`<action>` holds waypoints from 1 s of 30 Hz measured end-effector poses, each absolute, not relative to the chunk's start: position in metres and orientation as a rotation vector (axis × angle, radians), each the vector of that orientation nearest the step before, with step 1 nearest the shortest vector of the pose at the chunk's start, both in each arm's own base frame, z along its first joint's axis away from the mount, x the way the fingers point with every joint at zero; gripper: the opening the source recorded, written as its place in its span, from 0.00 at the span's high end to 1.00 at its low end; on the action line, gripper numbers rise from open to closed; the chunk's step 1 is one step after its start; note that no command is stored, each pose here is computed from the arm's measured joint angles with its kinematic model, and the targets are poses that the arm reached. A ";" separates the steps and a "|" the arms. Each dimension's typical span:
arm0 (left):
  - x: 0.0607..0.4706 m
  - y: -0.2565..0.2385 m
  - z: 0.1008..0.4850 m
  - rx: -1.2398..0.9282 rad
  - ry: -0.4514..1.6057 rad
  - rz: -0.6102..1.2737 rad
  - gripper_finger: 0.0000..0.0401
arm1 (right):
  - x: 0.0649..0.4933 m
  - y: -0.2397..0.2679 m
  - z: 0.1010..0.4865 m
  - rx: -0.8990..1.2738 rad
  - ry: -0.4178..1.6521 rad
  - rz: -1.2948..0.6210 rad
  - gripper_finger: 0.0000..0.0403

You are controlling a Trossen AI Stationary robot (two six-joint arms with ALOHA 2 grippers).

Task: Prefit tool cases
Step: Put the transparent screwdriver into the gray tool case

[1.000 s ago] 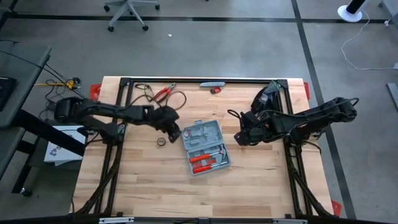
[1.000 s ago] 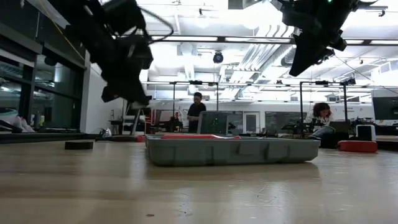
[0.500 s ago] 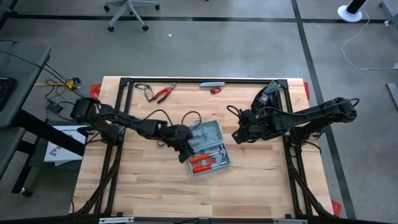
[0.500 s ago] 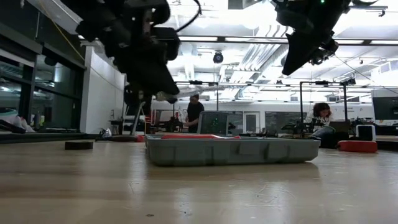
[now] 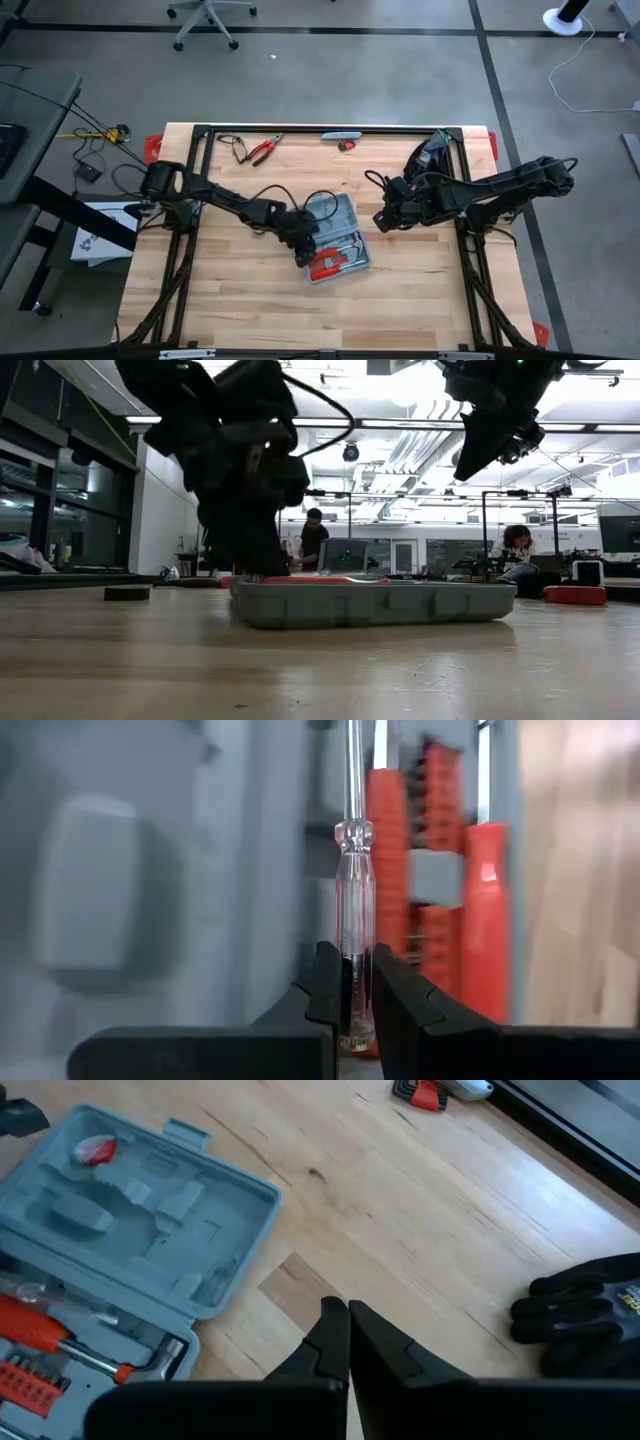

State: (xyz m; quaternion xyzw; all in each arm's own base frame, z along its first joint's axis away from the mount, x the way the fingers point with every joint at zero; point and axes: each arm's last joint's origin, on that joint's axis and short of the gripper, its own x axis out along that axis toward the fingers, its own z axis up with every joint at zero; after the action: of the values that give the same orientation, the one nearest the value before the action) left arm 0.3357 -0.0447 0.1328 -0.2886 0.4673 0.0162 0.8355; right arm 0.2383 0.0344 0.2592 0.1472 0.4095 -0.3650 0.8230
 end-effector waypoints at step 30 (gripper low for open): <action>0.331 -0.014 0.160 -0.605 0.908 0.050 0.81 | 0.315 0.060 0.204 0.427 0.899 -0.365 1.00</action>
State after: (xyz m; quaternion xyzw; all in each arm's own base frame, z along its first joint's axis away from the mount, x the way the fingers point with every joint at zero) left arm 0.3313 -0.0140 0.1603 -0.2879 0.4317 0.0236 0.8545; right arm 0.3148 0.0601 0.2040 0.2038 0.4288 -0.1741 0.8627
